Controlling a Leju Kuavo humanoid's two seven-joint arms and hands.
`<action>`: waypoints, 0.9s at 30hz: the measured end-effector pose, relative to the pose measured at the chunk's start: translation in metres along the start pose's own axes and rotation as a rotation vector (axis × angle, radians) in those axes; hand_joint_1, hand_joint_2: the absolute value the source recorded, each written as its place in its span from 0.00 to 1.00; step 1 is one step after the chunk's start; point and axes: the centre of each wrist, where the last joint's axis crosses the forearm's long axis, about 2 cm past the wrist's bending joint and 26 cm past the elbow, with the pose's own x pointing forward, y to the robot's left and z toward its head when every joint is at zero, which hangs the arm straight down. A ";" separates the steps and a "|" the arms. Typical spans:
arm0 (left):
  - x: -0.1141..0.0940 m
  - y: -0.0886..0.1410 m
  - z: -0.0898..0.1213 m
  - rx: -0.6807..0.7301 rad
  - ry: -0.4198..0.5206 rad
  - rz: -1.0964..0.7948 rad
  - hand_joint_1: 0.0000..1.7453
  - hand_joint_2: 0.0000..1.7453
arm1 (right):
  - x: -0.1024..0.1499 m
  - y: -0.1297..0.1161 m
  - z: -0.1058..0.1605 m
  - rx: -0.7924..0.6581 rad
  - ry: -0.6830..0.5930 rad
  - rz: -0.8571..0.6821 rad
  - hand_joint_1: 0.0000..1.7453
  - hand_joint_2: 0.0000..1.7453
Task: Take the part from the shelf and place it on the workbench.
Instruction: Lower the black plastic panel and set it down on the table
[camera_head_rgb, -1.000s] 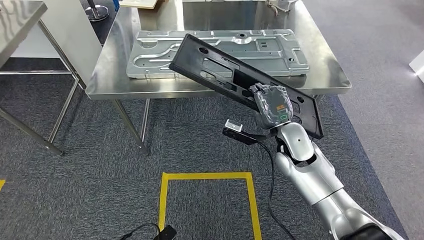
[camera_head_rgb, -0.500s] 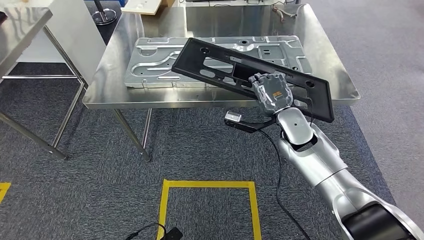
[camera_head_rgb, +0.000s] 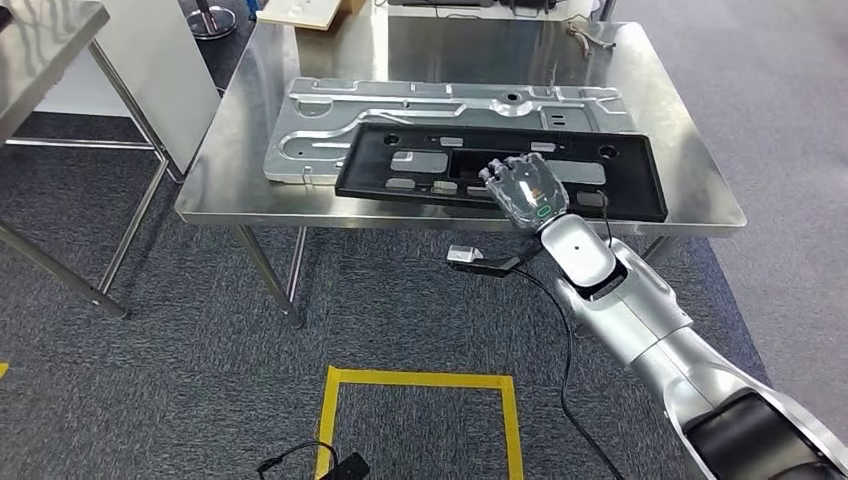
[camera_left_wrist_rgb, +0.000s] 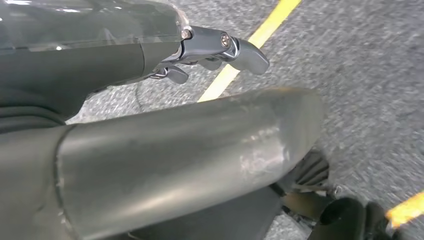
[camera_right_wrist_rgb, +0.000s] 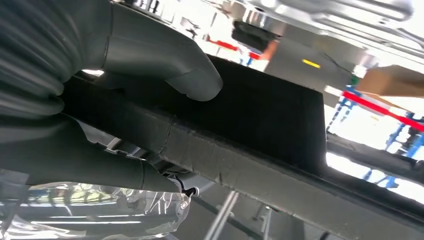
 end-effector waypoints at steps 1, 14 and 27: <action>0.001 0.000 0.000 -0.003 -0.003 -0.006 0.00 0.00 | 0.003 0.001 -0.001 0.003 -0.012 0.000 1.00 1.00; 0.004 0.000 0.000 -0.013 -0.012 -0.036 0.00 0.00 | 0.006 0.006 0.000 0.023 -0.056 0.024 1.00 1.00; 0.006 -0.001 -0.001 -0.029 -0.018 -0.062 0.00 0.00 | -0.001 0.017 0.012 0.036 -0.076 0.057 1.00 1.00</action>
